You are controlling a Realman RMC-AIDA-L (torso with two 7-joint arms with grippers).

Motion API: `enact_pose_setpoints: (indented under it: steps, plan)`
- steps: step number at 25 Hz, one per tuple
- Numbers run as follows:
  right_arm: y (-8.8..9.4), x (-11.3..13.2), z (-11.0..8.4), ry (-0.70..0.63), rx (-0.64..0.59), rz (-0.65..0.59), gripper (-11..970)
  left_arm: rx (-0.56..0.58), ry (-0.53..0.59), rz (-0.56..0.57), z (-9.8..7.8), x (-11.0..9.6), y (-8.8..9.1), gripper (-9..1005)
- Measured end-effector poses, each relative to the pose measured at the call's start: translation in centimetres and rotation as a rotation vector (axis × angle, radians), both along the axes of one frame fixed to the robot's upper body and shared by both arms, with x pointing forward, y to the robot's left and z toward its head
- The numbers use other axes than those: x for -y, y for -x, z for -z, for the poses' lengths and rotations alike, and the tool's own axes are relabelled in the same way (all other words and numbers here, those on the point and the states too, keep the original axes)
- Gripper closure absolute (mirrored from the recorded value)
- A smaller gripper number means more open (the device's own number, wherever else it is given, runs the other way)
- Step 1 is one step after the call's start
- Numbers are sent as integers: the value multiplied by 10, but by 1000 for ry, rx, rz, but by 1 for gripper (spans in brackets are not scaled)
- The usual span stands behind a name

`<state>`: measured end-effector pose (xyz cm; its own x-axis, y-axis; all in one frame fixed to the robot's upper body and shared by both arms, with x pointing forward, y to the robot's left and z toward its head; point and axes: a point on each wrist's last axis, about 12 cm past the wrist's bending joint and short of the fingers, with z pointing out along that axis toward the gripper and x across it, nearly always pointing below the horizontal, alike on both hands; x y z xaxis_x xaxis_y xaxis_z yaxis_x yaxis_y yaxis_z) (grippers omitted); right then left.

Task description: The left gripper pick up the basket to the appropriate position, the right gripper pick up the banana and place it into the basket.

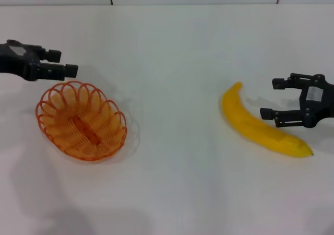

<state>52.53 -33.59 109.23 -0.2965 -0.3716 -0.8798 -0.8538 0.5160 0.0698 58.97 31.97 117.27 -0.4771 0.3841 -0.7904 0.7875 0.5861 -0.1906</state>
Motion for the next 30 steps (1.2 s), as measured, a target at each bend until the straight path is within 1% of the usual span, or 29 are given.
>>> enact_pose_setpoints:
  steps: [6, 14, 18, 26, 30]
  plan:
    - [0, 0, 1, -1, -4, 0, 69, -61, -50, -55, -7, -8, -6, 332]
    - [-2, -2, 0, -2, -1, -5, 68, -77, -171, -97, -8, -16, -12, 341]
    - [-3, -3, -1, -4, -1, -10, 68, -77, -221, -108, -2, -14, -15, 345]
    - [-4, -5, -2, -4, 2, -15, 69, -44, -254, -99, 10, -3, -18, 353]
    - [-6, -7, -1, -10, -2, -21, 69, -64, -270, -103, 22, 4, -20, 358]
